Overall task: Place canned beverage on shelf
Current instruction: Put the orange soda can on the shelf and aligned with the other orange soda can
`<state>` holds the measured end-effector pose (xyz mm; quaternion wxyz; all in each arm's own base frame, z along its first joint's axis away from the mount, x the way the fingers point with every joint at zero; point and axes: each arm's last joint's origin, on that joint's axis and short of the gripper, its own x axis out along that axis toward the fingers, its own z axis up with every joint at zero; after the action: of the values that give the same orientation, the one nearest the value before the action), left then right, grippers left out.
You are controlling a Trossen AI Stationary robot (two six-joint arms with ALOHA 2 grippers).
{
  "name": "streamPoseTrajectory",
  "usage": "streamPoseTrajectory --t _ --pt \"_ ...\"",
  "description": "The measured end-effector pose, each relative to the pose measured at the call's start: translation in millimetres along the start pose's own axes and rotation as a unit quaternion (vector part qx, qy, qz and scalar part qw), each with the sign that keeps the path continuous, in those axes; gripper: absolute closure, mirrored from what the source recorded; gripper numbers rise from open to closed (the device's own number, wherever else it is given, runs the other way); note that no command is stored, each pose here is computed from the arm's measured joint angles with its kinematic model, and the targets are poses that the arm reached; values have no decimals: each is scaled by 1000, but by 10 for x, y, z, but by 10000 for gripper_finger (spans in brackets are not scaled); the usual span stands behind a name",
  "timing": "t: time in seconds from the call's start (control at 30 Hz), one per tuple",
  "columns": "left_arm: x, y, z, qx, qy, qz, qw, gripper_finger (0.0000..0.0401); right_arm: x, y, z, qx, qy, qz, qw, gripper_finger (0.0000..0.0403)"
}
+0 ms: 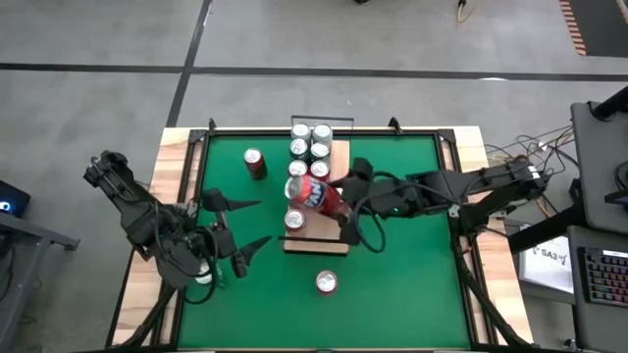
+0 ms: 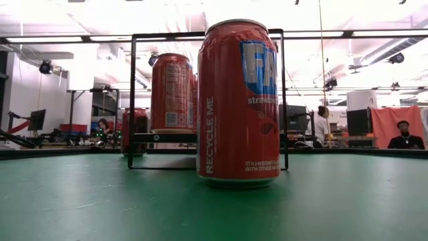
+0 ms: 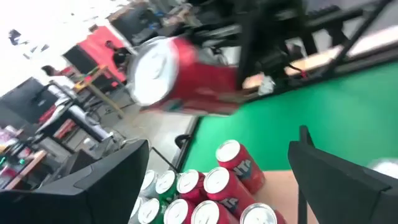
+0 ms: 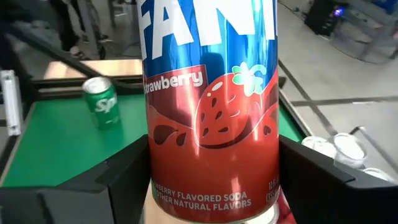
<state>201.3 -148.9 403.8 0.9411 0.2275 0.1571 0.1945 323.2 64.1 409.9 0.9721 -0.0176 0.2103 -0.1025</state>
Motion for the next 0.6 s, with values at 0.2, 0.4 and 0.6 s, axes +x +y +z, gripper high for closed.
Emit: streamPoseTrajectory --t 0.2,0.4,0.6 --pt "161 -242 -246 -33 -34 14 999 33 13 132 -241 15 -61 25 998 120" --pt "270 -384 -378 -57 -136 -4 989 39 50 348 -511 15 -163 60 985 120" --pt "346 -323 -546 -125 -254 -4 959 42 24 521 -654 -11 -279 72 958 120"
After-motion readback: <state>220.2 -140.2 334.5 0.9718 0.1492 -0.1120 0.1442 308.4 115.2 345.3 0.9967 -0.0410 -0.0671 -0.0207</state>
